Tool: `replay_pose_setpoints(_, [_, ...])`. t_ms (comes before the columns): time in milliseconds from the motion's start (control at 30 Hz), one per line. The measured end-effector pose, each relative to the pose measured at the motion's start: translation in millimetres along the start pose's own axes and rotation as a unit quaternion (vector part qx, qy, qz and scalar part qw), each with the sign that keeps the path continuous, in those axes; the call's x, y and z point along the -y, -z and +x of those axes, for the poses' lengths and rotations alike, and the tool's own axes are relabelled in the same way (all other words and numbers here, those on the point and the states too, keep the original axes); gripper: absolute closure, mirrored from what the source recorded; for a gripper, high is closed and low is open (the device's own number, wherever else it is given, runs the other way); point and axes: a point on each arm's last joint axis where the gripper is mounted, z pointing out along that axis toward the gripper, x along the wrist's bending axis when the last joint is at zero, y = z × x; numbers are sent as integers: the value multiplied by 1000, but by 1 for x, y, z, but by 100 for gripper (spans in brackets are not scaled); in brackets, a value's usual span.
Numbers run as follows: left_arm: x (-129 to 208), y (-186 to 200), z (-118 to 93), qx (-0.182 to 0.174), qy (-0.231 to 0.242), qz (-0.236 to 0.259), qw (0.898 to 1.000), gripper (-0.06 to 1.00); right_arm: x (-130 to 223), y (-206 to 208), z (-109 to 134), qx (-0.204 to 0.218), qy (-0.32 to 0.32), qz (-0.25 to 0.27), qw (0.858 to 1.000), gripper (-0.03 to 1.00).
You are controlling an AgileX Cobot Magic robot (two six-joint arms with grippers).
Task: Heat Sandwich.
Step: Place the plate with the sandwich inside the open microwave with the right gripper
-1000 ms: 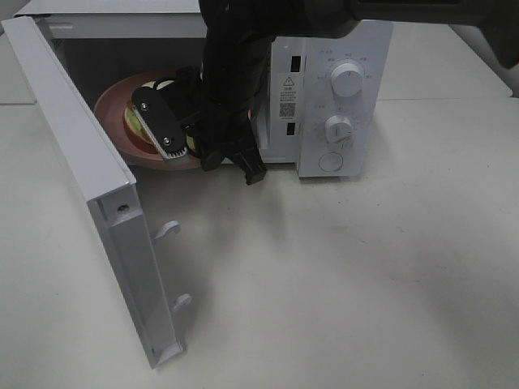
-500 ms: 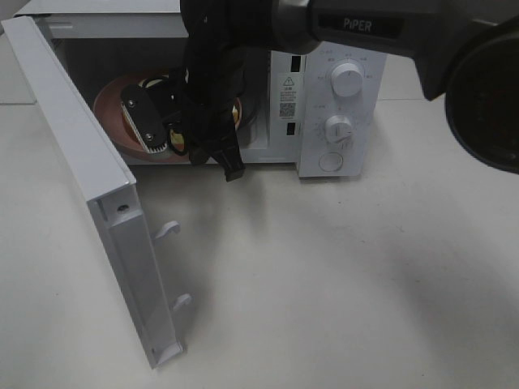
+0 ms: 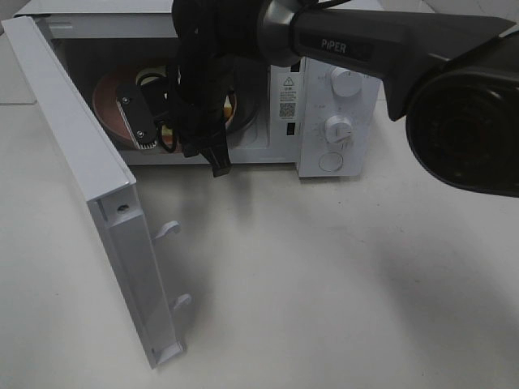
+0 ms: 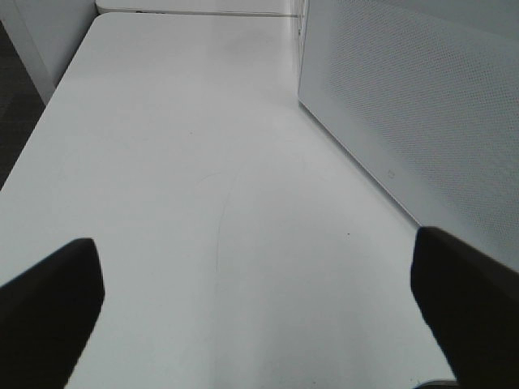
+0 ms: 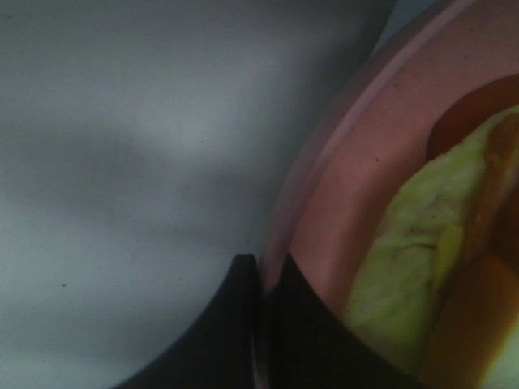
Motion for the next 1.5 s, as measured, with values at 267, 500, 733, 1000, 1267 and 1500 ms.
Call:
replay_pose_setpoints(267, [0,0,0,0,0,0,1000,-3,10,-15,-6,9,-18,2,1000,94])
replay_pose_setpoints(500, [0,0,0,0,0,0,1000,-3,13,-18,-8,14,-23,2,1000,94])
replay_pose_setpoints(733, [0,0,0,0,0,0,1000,-3,17,-20,-11,25,-32,1,999,94])
replay_pose_setpoints(1000, [0,0,0,0,0,0,1000,-3,20,-21,-14,39,-53,0,998,94])
replay_pose_setpoints(1267, [0,0,0,0,0,0,1000,-3,24,-22,-16,49,-63,7,997,94])
replay_pose_setpoints(1500, [0,0,0,0,0,0,1000,-3,28,-28,-15,50,-67,9,996,94])
